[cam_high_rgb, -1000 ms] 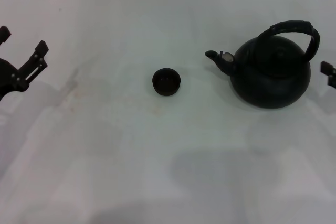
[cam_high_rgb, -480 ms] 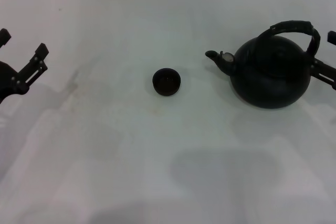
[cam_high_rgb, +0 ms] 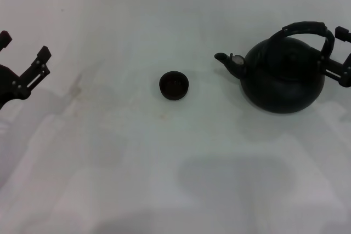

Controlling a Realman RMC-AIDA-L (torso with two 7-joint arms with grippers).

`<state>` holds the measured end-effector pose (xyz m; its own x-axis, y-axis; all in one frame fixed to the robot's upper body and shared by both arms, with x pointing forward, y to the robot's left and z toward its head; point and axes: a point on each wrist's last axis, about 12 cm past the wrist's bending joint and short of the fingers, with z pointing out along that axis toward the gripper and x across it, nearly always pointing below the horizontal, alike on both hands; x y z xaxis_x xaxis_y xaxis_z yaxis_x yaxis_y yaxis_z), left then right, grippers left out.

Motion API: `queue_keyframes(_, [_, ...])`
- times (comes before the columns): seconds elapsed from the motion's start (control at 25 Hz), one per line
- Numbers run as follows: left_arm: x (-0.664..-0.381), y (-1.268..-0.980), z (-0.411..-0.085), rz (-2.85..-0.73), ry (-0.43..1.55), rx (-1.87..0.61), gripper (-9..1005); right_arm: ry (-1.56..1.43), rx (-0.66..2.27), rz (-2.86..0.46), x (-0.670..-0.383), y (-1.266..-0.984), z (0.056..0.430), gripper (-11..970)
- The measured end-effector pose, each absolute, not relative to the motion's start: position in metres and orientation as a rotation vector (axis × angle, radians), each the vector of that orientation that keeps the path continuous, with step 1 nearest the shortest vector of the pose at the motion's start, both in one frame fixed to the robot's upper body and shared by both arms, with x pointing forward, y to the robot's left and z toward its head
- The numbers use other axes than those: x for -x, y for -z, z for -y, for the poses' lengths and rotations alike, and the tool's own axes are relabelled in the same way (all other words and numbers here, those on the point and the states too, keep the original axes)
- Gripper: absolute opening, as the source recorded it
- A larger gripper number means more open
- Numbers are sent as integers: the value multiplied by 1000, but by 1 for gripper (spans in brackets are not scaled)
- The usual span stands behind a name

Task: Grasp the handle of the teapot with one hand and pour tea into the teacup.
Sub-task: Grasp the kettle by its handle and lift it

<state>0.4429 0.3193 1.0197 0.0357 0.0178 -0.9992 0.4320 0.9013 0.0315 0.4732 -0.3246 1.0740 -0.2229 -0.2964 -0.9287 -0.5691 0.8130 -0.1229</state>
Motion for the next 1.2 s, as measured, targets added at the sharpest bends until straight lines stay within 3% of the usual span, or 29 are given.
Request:
queue_keyframes(0.52, [-444, -1020, -319, -1512, 330, -368, 862, -231, 632, -1837, -478, -1073, 329, 590])
queue_keyframes(0.72, [-446, -1021, -319, -1510, 330, -368, 861, -237, 636, -1839, -481, -1072, 327, 404])
queue_keyframes(0.84, [-446, -1020, -319, -1511, 328, -367, 861, -242, 640, -1841, -484, -1070, 326, 226])
queue_keyframes(1.2, [-446, -1020, -320, -1515, 325, -369, 861, -239, 651, -1802, -490, -1066, 322, 195])
